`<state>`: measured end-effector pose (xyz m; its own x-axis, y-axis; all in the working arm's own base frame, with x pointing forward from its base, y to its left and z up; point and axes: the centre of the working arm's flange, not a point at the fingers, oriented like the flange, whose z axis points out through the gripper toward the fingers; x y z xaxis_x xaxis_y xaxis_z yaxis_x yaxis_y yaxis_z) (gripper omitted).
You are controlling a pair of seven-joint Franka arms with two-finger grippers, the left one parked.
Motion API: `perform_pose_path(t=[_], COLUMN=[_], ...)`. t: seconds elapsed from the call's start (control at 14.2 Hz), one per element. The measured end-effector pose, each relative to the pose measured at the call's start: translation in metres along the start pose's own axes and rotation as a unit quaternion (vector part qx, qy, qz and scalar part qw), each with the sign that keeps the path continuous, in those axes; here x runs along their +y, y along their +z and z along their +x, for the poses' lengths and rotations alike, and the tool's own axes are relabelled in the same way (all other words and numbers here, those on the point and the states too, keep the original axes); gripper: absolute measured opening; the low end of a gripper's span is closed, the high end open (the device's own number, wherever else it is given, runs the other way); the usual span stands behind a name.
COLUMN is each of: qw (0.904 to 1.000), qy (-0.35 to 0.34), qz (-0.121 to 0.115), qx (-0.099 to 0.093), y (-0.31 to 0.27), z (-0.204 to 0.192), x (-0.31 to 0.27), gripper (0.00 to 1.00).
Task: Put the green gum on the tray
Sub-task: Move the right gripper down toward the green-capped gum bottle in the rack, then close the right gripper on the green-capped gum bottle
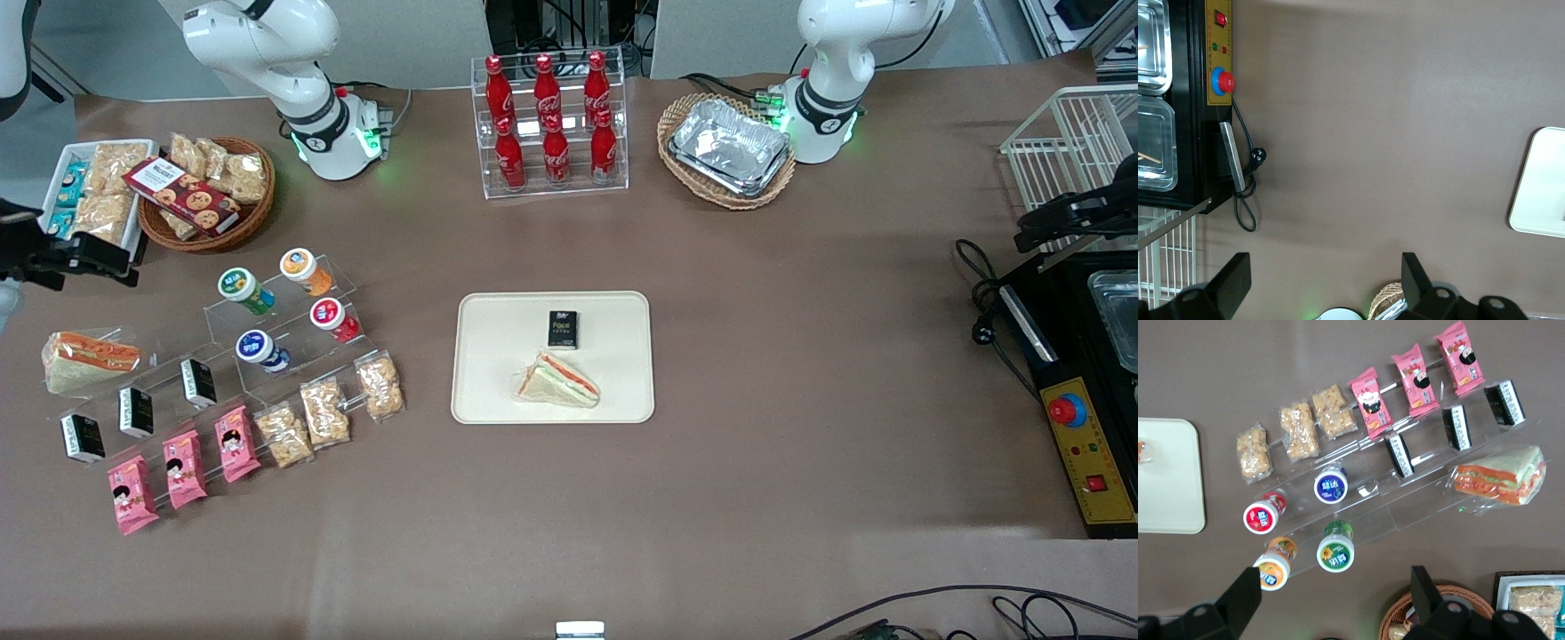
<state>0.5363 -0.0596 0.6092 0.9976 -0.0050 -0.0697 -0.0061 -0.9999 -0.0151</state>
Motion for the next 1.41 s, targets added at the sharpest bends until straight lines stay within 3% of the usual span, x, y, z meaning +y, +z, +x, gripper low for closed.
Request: perform_pose_path(t=[0.21,0.56,1.41], qw=[1.0,0.9998,0.9997], qy=[-0.001,-0.004,-0.013], qz=[0.01,0.018,0.013], qx=[0.002,-0.012,0.016], y=[0.015,0.041,0.111], z=[-0.028,-0.051,-0.077], x=[0.002,0.001,-0.005], gripper=[1.0,1.0,1.0])
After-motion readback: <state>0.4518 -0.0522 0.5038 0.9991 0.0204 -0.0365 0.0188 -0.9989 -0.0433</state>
